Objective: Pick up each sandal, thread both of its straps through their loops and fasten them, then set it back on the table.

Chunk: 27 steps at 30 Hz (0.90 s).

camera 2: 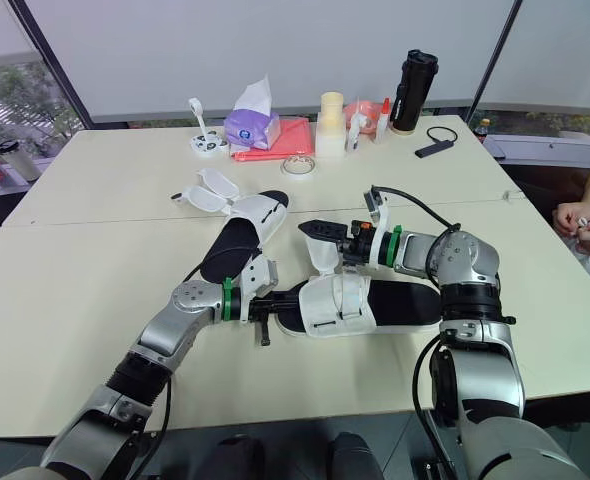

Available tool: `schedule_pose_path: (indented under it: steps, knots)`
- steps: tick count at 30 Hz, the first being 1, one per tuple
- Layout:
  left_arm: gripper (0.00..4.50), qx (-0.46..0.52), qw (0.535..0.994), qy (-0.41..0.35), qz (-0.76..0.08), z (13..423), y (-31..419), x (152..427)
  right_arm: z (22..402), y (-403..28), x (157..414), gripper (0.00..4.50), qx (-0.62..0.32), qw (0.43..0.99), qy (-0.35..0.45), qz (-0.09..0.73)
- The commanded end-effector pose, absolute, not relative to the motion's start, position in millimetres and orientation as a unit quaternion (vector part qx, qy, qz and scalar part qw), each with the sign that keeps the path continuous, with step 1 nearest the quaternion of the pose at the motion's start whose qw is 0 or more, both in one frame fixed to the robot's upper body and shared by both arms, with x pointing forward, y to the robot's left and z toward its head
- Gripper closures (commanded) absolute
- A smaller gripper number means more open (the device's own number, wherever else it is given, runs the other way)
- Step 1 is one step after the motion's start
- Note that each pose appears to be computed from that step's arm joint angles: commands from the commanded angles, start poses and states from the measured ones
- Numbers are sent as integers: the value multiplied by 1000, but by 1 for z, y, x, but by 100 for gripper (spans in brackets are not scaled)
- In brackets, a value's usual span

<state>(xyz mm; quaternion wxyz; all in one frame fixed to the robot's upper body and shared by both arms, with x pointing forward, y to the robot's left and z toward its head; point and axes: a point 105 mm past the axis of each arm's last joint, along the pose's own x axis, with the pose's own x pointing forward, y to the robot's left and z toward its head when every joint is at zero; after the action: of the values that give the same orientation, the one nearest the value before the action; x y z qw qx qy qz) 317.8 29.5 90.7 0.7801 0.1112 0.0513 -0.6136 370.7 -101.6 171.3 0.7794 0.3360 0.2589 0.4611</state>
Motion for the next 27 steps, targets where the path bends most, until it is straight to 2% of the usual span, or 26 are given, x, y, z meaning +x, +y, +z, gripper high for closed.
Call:
schedule_pose_path:
  steps: [1, 3, 6, 7, 8, 14, 16, 19, 21, 22, 24, 27]
  knots:
    - [450, 109, 784, 57, -609, 87, 27, 319, 192, -94, 382, 3, 337, 780, 229, 476]
    - [450, 108, 786, 56, -606, 86, 26, 319, 189, -91, 390, 3, 335, 786, 231, 465]
    - [450, 103, 789, 58, -603, 84, 27, 318, 189, -96, 406, 76, 355, 803, 213, 430]
    - [450, 103, 790, 59, -602, 83, 28, 317, 194, -97, 408, 122, 377, 796, 203, 429]
    - [450, 103, 790, 60, -602, 82, 28, 316, 196, -97, 409, 150, 378, 795, 196, 431]
    - [450, 102, 790, 63, -601, 81, 28, 316, 199, -98, 405, 448, 352, 802, 188, 444]
    - [450, 102, 790, 64, -601, 81, 29, 316, 203, -94, 398, 448, 319, 806, 172, 468]
    - [450, 102, 788, 66, -603, 80, 28, 315, 212, -87, 384, 448, 213, 830, 107, 504]
    - [450, 102, 786, 68, -606, 78, 27, 313, 211, -80, 370, 448, 116, 841, 69, 524]
    - [450, 101, 785, 69, -608, 77, 26, 312, 204, -78, 361, 448, 14, 846, 38, 531]
    - [450, 100, 782, 72, -611, 76, 26, 310, 197, -71, 346, 448, -104, 832, -16, 545]
    - [450, 100, 780, 75, -613, 74, 26, 309, 203, -70, 333, 448, -268, 804, -138, 512]
